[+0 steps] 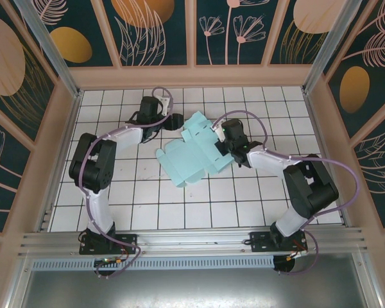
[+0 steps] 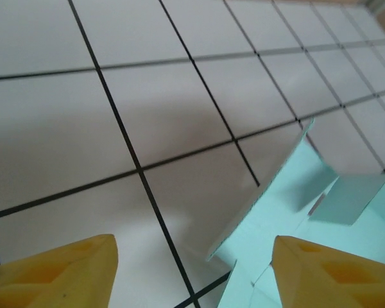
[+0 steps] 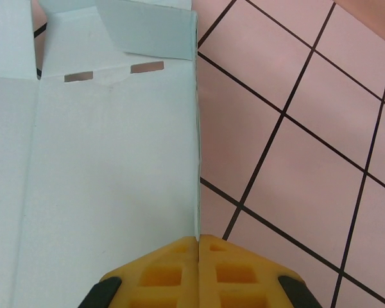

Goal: Fold the paper box

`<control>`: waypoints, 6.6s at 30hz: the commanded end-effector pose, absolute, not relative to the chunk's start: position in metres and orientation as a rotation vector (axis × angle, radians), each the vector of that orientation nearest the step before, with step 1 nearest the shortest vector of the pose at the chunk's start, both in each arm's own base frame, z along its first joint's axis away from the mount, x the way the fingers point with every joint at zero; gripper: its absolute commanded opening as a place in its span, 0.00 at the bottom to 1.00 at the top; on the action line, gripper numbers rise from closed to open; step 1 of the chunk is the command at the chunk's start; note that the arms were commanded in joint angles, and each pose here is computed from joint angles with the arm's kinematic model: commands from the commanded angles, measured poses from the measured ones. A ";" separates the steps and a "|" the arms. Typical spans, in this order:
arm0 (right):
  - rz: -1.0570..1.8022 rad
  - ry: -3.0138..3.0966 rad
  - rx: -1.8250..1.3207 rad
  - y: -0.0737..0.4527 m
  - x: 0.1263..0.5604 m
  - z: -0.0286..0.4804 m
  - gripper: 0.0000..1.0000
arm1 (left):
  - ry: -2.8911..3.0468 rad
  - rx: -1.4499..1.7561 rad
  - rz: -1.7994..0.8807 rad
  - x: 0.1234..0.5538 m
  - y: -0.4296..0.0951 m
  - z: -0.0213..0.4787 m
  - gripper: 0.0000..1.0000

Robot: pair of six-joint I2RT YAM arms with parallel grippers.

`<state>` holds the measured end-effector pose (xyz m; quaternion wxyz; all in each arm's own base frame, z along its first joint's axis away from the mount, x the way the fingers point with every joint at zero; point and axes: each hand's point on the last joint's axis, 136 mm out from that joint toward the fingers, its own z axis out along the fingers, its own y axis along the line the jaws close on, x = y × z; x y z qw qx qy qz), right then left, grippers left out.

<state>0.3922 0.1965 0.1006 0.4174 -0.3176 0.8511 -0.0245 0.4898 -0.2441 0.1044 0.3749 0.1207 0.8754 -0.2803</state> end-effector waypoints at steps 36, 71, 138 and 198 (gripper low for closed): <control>-0.049 2.150 -0.748 0.195 0.402 0.109 0.00 | 2.345 0.529 -0.930 0.456 -0.275 0.056 0.01; -0.013 2.148 -0.725 0.197 0.405 0.108 0.00 | 1.790 1.048 0.381 0.392 -0.312 0.050 0.00; -0.144 1.984 -0.817 0.207 0.397 0.123 0.00 | 2.162 -0.562 -1.497 0.449 -0.364 0.169 0.63; -0.044 1.990 -0.810 0.192 0.394 0.131 0.38 | 2.351 -0.658 -1.484 0.445 -0.376 0.107 0.00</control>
